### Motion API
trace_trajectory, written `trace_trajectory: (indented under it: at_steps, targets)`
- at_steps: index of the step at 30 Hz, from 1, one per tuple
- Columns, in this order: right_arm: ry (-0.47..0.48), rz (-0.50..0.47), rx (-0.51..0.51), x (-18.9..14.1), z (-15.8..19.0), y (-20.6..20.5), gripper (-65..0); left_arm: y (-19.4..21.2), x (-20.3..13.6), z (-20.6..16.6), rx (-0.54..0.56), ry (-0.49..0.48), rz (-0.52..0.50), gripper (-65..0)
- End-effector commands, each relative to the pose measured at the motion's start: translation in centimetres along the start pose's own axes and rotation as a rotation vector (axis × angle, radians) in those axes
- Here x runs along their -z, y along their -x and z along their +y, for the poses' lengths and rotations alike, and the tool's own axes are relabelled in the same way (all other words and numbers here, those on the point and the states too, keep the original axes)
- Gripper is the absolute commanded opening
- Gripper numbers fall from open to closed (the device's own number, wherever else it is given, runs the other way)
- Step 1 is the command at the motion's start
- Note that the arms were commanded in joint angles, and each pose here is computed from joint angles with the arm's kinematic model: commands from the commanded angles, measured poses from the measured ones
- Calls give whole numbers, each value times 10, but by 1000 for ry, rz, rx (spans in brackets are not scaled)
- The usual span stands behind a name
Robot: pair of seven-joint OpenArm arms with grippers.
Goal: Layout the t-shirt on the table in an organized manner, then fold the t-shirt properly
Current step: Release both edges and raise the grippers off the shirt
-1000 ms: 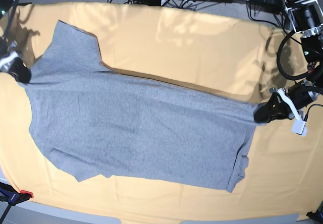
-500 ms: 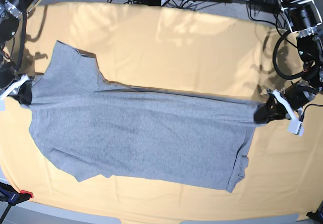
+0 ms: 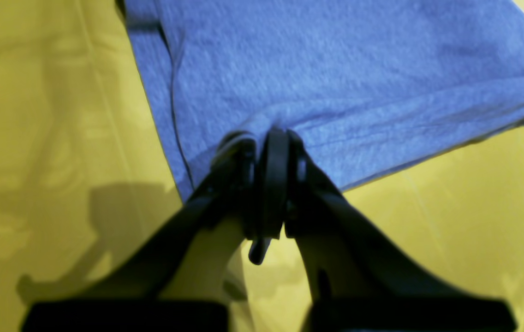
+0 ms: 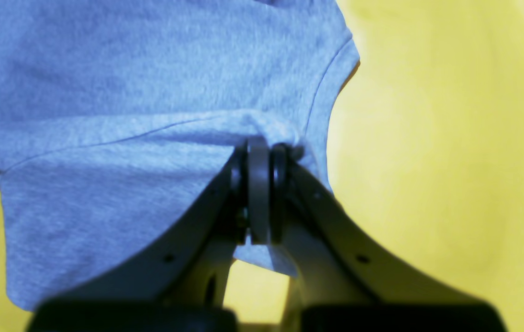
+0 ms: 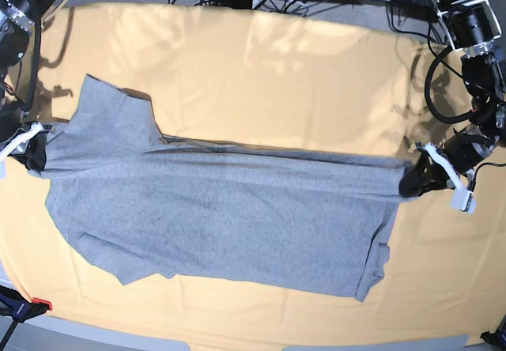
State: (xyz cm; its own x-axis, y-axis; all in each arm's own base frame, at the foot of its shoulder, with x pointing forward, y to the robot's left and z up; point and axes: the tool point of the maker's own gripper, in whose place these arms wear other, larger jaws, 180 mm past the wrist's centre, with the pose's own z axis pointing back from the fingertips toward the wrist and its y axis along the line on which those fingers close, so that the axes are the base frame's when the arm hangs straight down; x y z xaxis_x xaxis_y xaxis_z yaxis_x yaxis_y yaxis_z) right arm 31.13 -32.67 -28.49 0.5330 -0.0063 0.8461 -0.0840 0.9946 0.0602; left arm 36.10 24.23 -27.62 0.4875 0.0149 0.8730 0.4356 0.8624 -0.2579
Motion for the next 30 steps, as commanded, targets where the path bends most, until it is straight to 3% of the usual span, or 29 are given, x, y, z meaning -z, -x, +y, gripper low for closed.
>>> trace_trajectory:
  at_steps: [1, 2, 5, 7, 11, 18, 24, 30]
  targets:
    - [7, -68, -30, -5, -4, -23, -650, -24, -5, 3, 34, -4, -70, -650]
    - [7, -82, -30, -5, -4, -25, -642, -25, -5, 5, 17, -18, -71, -560]
    - [33, -108, -26, -6, -9, -31, -349, -32, -5, 14, 6, -62, -68, -247]
    - [115, -87, 20, -7, -25, -30, -229, -39, -5, 22, -9, -104, -72, -154]
    - [155, -52, 25, -14, -40, -33, -235, -44, -6, 32, -14, -158, -64, -156]
    - [-85, 19, 124, -34, -10, -15, -235, -35, -5, 28, -25, -131, -19, -156]
    - [-111, 78, 208, -56, -7, 32, -235, -35, -5, 27, -23, -129, -18, -156]
    - [-187, 111, 292, -58, 24, 72, -235, -37, -5, 25, -29, -118, -27, -156]
